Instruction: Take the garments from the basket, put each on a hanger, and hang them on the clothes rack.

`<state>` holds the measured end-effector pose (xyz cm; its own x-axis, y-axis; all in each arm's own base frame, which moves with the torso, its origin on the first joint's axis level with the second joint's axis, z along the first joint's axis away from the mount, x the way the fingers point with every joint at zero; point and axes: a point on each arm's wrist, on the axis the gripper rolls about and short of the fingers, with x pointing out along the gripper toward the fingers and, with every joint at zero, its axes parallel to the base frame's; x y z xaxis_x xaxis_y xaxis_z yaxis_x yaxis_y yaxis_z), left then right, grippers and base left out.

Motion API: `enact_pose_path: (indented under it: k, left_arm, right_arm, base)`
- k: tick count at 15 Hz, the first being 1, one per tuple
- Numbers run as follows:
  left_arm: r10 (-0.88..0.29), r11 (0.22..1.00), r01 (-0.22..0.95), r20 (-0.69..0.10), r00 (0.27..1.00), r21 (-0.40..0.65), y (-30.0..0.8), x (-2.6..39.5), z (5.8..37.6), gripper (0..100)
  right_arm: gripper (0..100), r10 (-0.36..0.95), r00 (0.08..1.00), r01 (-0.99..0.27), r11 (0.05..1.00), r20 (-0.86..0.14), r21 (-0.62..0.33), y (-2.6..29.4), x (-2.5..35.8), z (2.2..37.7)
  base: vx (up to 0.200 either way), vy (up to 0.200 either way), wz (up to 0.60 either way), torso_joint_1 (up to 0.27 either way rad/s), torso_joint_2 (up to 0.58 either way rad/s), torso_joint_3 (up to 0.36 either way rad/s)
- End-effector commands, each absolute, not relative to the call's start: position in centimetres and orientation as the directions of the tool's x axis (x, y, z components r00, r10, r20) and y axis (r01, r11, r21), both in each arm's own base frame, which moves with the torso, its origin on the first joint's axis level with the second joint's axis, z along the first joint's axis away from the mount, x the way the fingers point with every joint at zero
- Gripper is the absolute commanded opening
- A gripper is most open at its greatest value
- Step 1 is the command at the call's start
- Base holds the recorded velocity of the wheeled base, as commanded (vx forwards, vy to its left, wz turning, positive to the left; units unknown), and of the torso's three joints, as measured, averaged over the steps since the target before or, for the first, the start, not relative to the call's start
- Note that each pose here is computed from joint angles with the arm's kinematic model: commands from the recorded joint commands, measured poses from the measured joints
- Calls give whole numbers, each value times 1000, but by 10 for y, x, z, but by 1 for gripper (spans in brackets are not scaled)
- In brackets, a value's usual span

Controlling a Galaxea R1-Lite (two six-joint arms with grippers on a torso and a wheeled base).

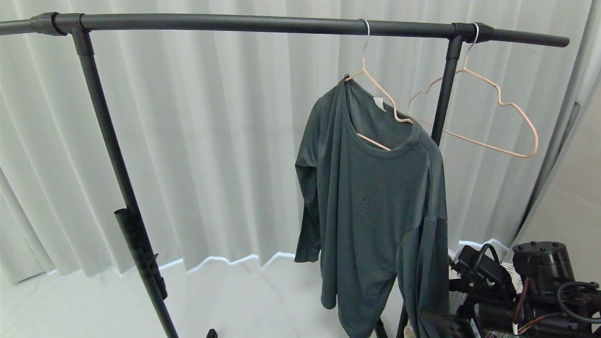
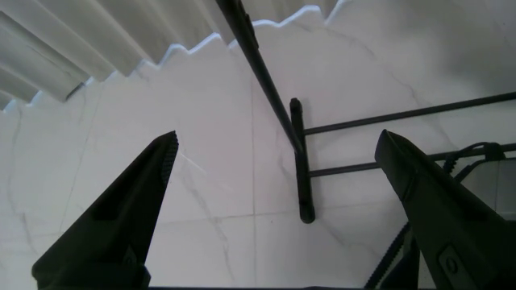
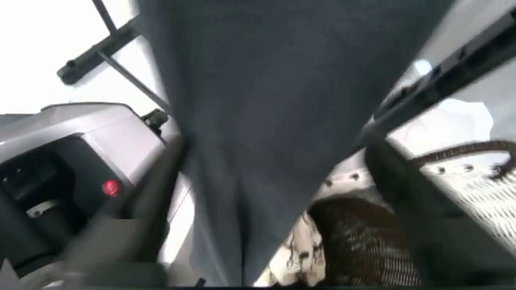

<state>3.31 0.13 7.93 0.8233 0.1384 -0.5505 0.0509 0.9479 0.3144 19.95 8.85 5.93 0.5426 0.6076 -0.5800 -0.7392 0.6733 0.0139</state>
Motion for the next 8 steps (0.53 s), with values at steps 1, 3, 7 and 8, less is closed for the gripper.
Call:
enact_pose_path:
  k: [1, 3, 7, 8]
  left_arm:
    - [139, 948, 51, -551, 823, 315, 1, 33, 79, 100]
    - [139, 948, 51, -551, 823, 315, 1, 33, 79, 100]
    - [139, 948, 51, -551, 823, 315, 1, 33, 79, 100]
    - [139, 948, 51, -551, 823, 314, 1, 33, 79, 100]
  right_arm:
    - [0, 608, 535, -742, 670, -587, 17, 90, 200, 56]
    - [0, 632, 538, -756, 655, -558, 13, 94, 197, 65]
    - [0, 756, 501, -788, 600, -423, 139, 134, 193, 99]
    - [0, 785, 494, -793, 583, -373, 177, 147, 197, 112]
  base:
    - [0, 0, 0, 0, 0, 0]
    - [0, 0, 0, 0, 0, 0]
    - [0, 0, 0, 0, 0, 0]
    - [0, 0, 0, 0, 0, 0]
